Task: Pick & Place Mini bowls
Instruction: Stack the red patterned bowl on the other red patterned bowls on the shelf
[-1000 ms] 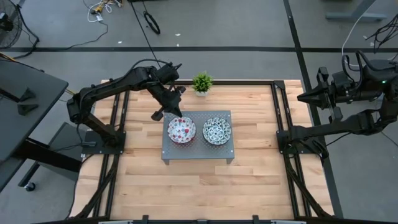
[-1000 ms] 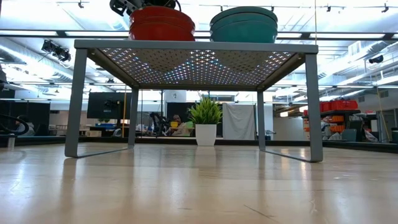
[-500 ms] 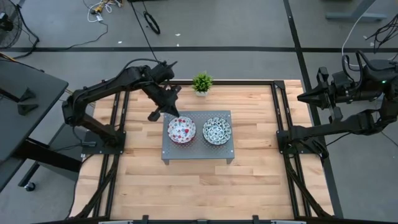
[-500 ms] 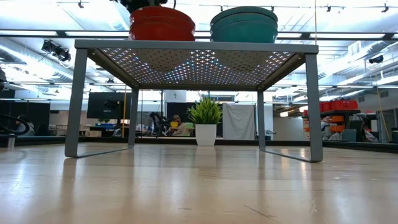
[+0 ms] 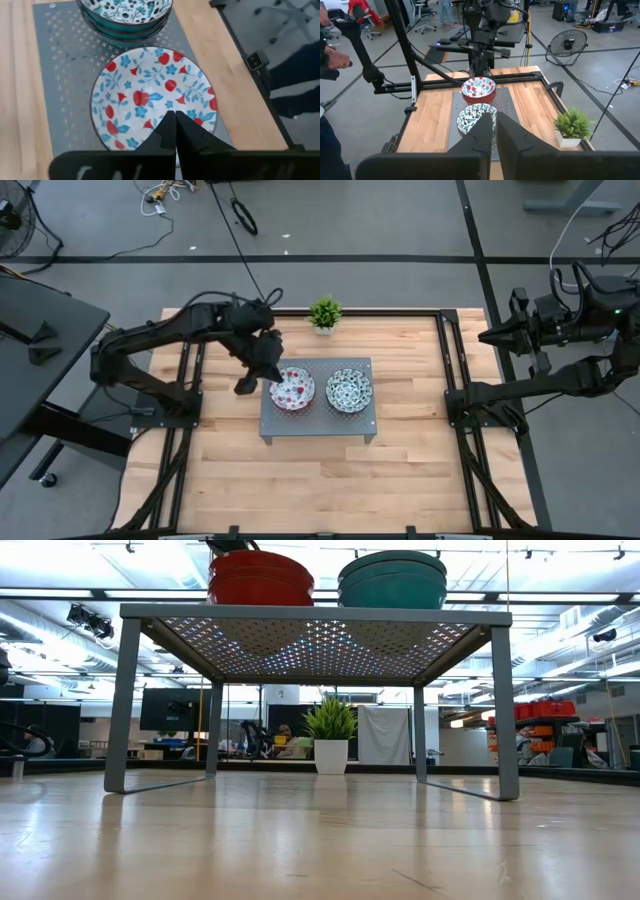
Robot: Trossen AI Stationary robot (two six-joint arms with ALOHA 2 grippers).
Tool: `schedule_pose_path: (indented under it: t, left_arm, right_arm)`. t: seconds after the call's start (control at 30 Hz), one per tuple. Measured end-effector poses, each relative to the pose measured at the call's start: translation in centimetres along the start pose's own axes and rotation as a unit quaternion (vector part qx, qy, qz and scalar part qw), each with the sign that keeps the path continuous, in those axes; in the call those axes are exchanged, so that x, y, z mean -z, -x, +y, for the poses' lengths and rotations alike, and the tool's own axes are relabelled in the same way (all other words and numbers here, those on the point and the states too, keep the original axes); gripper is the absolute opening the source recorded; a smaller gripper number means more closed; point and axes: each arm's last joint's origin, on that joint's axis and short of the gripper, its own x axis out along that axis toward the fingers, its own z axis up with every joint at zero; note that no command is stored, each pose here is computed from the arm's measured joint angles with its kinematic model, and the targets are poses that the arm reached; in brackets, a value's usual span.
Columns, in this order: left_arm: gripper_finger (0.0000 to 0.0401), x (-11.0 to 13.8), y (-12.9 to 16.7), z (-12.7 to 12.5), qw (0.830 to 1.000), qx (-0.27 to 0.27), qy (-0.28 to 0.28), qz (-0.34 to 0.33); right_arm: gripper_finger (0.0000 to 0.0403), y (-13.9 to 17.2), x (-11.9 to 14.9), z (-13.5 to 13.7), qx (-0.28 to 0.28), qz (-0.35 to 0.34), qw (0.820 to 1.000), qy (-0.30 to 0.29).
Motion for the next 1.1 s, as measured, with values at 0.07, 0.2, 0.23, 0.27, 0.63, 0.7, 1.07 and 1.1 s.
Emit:
schedule_pose_path:
  t: [0.07,0.2,0.23,0.27,0.63,0.7,1.07,1.1]
  left_arm:
    - [0.0,-0.3,-0.1,-0.9,1.0,-0.013,0.015,0.005]
    - [0.0,-0.5,-0.5,-2.4,0.997,-0.055,0.053,0.022]
    - [0.0,-0.6,-0.5,-2.7,0.995,-0.069,0.061,0.024]
    - [0.0,-0.7,-0.6,-3.1,0.994,-0.083,0.07,0.026]
    - [0.0,-1.2,-1.7,-7.3,0.98,-0.182,0.081,0.032]
    - [0.0,-1.3,-1.9,-7.8,0.978,-0.191,0.072,0.032]
    - [0.0,2.0,-2.4,-9.2,0.977,-0.203,0.063,0.014]
    - [0.0,2.5,-2.5,-9.2,0.976,-0.209,0.064,0.013]
  right_arm:
    - [0.0029,0.0,0.0,0.0,0.0,0.0,1.0,0.0]
    - [0.0029,0.0,0.0,0.0,0.0,0.0,1.0,0.0]
    - [0.0029,0.0,0.0,0.0,0.0,0.0,1.0,0.0]
    - [0.0029,0.0,0.0,0.0,0.0,0.0,1.0,0.0]
    - [0.0029,0.0,0.0,0.0,0.0,0.0,1.0,0.0]
    - [0.0029,0.0,0.0,0.0,0.0,0.0,1.0,0.0]
    - [0.0029,0.0,0.0,0.0,0.0,0.0,1.0,0.0]
    - [0.0029,0.0,0.0,0.0,0.0,0.0,1.0,0.0]
